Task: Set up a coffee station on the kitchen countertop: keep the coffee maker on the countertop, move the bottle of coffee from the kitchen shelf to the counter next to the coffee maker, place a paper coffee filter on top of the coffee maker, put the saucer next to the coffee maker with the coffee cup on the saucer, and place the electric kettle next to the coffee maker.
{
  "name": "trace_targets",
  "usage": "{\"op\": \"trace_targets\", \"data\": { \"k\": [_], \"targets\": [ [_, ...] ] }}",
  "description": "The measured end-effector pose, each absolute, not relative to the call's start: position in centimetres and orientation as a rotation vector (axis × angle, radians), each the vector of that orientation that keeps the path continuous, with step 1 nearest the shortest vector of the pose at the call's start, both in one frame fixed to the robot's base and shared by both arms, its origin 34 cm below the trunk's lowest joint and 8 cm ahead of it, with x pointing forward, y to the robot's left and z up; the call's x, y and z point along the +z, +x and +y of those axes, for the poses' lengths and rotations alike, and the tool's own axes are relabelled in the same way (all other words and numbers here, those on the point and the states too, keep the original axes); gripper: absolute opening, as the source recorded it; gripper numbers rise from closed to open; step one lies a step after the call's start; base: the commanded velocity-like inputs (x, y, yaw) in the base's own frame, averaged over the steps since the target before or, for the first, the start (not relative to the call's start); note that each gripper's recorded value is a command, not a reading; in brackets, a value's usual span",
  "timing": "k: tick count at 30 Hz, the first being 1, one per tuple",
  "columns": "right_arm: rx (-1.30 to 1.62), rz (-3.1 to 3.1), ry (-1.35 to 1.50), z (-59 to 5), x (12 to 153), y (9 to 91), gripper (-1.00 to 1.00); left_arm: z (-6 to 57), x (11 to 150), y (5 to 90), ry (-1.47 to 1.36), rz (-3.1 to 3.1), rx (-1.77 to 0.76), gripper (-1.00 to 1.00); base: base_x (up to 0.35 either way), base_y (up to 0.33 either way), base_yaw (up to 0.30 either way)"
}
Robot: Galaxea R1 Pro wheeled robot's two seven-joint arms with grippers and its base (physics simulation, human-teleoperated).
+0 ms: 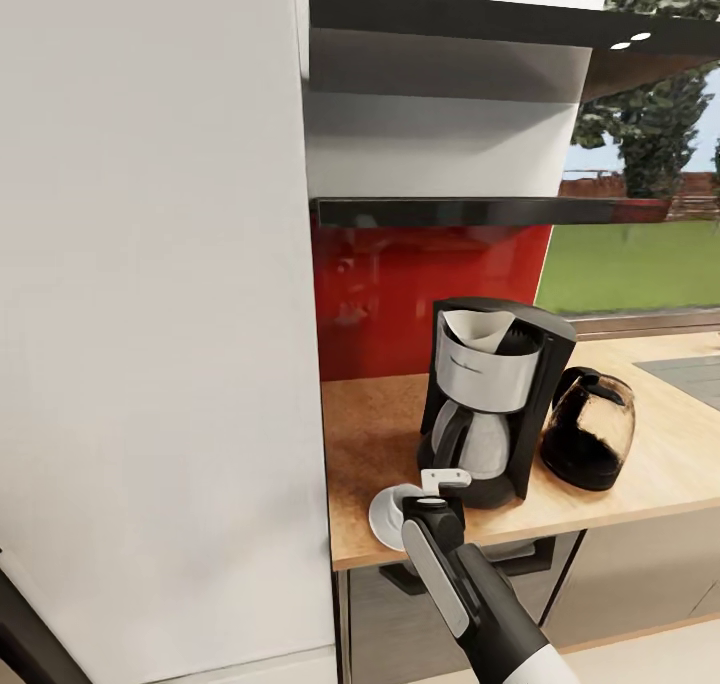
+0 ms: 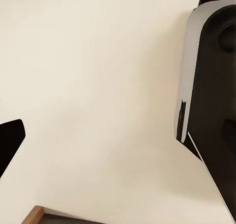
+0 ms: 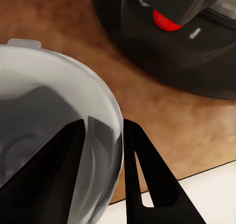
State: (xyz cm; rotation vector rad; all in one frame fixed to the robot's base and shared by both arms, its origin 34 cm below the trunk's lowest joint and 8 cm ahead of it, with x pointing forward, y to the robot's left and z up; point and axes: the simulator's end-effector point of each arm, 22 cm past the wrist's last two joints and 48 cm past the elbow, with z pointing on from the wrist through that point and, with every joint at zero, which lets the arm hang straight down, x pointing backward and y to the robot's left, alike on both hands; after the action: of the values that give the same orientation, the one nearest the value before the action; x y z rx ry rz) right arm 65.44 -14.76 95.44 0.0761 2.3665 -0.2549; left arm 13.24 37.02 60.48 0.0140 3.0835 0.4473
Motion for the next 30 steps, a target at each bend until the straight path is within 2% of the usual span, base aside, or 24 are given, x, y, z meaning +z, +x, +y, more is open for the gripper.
{"op": "trace_targets", "data": {
  "k": [9,10,30],
  "targets": [
    [-0.254,2.366,0.076,-14.7,95.5,65.5,-1.00,37.0,60.5,13.2,0.014,3.083,0.447,1.00,0.000,0.000,0.000],
    [-0.254,2.366,0.076,-14.7,95.5,65.5,1.00,37.0,60.5,13.2,0.014,3.083,0.447,1.00,0.000,0.000,0.000],
    [-0.206,2.302,0.097,-14.1,98.4,66.3,1.00,37.0,60.5,13.2,0.015,3.085,0.447,1.00,0.000,0.000,0.000]
  ]
}}
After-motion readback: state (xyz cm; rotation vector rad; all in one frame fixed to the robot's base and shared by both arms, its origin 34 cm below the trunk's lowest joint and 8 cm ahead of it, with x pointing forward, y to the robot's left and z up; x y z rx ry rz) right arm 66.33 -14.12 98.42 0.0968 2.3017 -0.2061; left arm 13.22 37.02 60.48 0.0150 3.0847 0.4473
